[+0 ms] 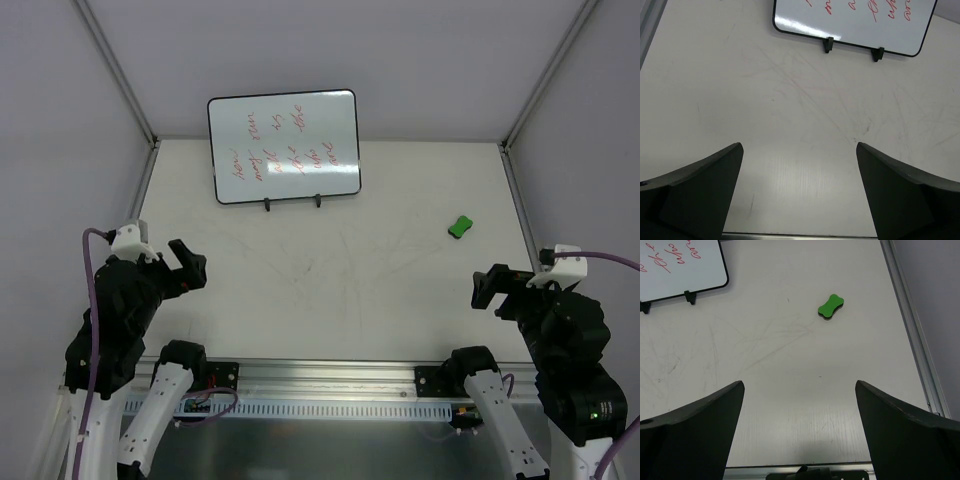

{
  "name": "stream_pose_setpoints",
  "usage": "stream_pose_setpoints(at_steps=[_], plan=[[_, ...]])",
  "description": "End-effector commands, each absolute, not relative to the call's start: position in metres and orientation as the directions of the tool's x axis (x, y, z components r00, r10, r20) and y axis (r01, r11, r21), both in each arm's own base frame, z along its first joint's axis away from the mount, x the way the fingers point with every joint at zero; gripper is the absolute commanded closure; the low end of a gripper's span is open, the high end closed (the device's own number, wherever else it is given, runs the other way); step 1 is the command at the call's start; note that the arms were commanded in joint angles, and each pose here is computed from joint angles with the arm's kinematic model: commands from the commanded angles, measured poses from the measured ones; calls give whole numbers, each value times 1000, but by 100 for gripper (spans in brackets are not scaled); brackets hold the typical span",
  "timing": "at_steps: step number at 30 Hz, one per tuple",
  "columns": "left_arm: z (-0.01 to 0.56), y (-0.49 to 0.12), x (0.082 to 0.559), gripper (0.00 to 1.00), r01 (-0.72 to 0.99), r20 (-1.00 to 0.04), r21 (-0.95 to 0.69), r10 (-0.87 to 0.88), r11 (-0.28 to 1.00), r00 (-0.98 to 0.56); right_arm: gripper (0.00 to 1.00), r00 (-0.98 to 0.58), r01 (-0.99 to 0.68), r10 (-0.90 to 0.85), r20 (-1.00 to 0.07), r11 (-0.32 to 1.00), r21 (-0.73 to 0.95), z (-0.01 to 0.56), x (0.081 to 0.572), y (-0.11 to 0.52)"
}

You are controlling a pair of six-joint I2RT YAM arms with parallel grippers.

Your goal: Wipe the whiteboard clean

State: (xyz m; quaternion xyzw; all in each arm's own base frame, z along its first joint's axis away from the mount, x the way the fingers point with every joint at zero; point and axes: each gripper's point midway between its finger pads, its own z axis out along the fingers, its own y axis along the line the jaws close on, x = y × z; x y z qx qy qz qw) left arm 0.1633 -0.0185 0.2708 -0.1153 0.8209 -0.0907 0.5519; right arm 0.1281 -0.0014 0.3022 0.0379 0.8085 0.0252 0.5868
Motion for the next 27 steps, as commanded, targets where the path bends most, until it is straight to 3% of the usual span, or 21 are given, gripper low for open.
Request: stream_pose_setpoints(at_steps=[1,10,15,20,27], plan=[[267,-23,172,1,-106,-860,-306,-322,946,-396,1,-288,41,101,-952,995,93,309,130,-3],[244,-40,227,1,-173,-768,-323,-364,930,-527,1,-362,-93,129,-923,981,173,298,145,31],[227,-53,286,1,-226,-736,-325,-395,918,-549,1,-435,16,146,-888,988,155,277,163,20],[202,-63,352,1,-301,-743,-236,-372,924,-557,1,-463,-144,82,-882,975,167,267,167,45],[162,-96,431,1,-296,-743,-219,-356,930,-567,1,-496,-184,111,-861,956,229,250,162,58]])
